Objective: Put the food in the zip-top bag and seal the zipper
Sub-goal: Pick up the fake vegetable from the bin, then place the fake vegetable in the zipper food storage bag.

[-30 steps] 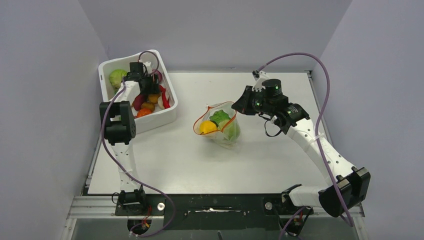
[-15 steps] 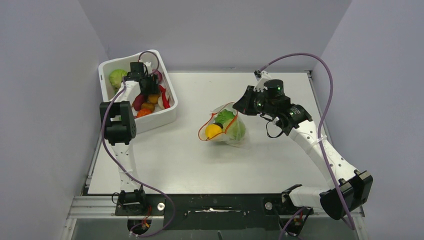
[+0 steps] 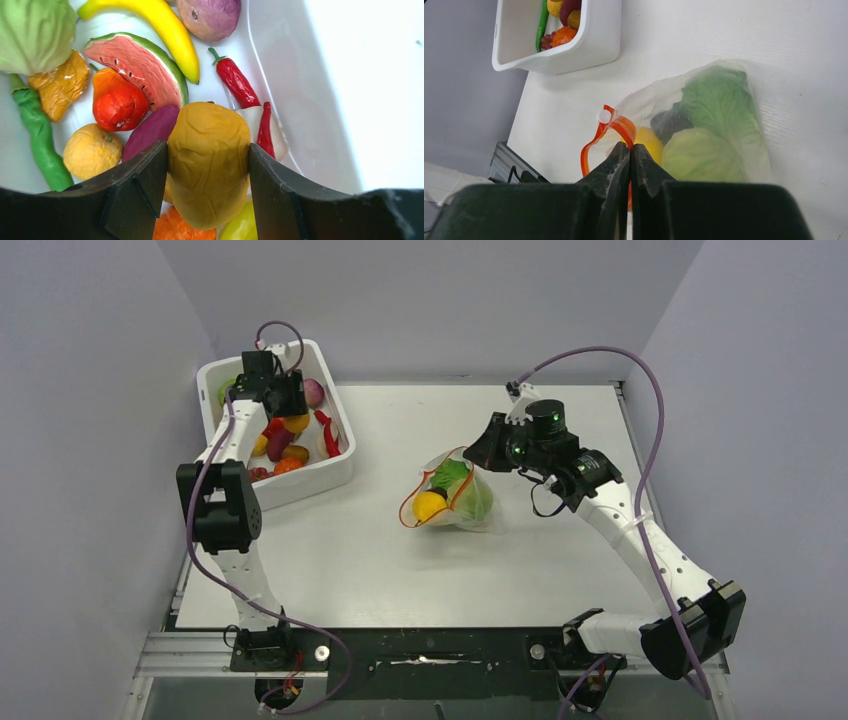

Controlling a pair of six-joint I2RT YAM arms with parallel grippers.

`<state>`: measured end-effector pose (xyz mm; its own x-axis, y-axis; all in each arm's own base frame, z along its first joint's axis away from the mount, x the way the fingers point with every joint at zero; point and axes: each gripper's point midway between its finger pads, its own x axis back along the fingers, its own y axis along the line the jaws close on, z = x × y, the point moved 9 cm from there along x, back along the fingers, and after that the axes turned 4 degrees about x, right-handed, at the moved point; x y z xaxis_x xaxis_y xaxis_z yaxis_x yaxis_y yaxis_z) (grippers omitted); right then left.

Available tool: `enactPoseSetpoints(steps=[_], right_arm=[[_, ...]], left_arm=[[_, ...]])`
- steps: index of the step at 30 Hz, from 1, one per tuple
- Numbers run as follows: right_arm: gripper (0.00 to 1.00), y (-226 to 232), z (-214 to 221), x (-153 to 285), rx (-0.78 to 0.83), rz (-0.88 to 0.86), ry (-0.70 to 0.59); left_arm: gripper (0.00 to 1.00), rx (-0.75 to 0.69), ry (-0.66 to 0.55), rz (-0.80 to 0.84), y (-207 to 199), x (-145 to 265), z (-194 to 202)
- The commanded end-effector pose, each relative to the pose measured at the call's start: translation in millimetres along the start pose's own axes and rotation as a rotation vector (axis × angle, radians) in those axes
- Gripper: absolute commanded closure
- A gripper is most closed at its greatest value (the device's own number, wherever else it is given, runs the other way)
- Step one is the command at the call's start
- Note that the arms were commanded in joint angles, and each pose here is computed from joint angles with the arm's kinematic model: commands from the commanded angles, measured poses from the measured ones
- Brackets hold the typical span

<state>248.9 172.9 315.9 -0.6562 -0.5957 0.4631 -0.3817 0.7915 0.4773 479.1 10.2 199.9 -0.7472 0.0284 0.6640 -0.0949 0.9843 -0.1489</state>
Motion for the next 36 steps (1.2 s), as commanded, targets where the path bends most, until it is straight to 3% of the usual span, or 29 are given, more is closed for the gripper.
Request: enactPoseSetpoints(steps=[1,13,20,36], right_arm=[[1.0,15.4,-16.4,8.9,0.008,-0.061,-0.104],[1.0,20.6,-14.4,-0.4,-0.038,-0.083,-0.083],[1.0,27.4,-23.4,-7.7,-0.075,-0.111,-0.083],[1.0,30.9,-30.2,-22.8,-0.102,-0.09,-0.102]], left_arm=[[0.68,0.034,-0.152,0.017,-8.7,46.0,-28.9],[0.69,0.106,-0.255,0.197,-27.7,110.6,-21.5],[0.7,0.167,-0.315,0.437,-53.0,147.9,-7.1],[0.7,0.015,-0.303,0.97,-157.8,239.2,50.1]])
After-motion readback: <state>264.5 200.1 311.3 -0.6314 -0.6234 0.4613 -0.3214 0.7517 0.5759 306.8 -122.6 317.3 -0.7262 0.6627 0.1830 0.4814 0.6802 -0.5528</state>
